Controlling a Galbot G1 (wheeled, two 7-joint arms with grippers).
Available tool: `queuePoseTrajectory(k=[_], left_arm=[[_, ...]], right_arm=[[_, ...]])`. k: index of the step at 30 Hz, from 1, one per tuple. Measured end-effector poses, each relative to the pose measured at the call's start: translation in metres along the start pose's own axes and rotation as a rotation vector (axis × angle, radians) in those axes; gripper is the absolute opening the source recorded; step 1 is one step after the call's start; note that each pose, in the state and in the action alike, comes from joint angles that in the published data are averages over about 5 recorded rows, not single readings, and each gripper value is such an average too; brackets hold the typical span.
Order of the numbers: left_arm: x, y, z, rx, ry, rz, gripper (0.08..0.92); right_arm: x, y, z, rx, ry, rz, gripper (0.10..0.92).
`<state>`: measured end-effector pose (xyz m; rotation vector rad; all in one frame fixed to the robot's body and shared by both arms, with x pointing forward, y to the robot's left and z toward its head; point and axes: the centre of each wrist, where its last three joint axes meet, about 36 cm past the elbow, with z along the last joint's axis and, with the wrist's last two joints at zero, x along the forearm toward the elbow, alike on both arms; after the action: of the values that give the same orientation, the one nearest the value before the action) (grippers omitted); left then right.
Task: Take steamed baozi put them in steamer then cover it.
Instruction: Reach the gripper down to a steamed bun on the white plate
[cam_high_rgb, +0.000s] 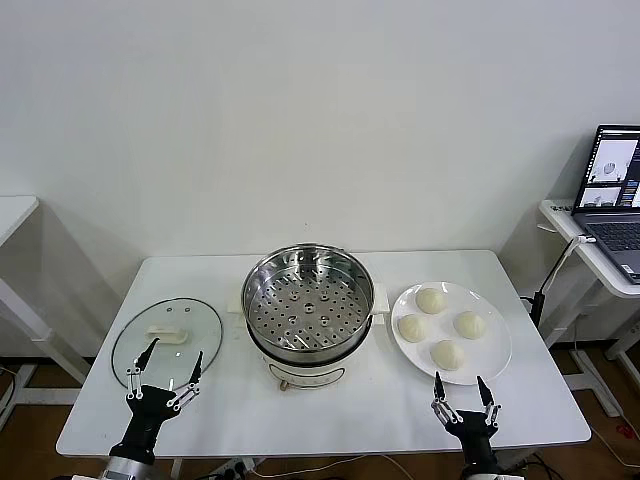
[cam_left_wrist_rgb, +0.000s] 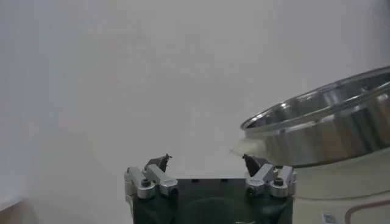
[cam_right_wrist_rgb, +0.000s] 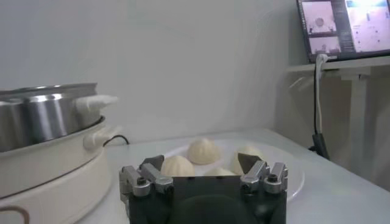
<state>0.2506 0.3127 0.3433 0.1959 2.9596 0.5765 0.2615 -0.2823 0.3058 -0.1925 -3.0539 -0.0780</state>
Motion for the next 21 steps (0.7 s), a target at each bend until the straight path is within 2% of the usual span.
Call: queuePoseTrajectory(k=[5, 15, 21], left_arm=[[0.001, -0.002, -0.004, 0.003, -0.014, 0.002, 0.823], [0.005, -0.005, -0.012, -0.002, -0.041, 0.005, 0.823], [0.006, -0.007, -0.014, 0.000, -0.055, 0.009, 0.823]], right_arm=[[-0.041, -0.012, -0.012, 0.022, -0.005, 0.009, 0.823], [-0.184, -0.035, -0.064, 0.051, -0.014, -0.036, 0.823], [-0.262, -0.049, -0.094, 0.128, 0.008, -0.136, 0.823]])
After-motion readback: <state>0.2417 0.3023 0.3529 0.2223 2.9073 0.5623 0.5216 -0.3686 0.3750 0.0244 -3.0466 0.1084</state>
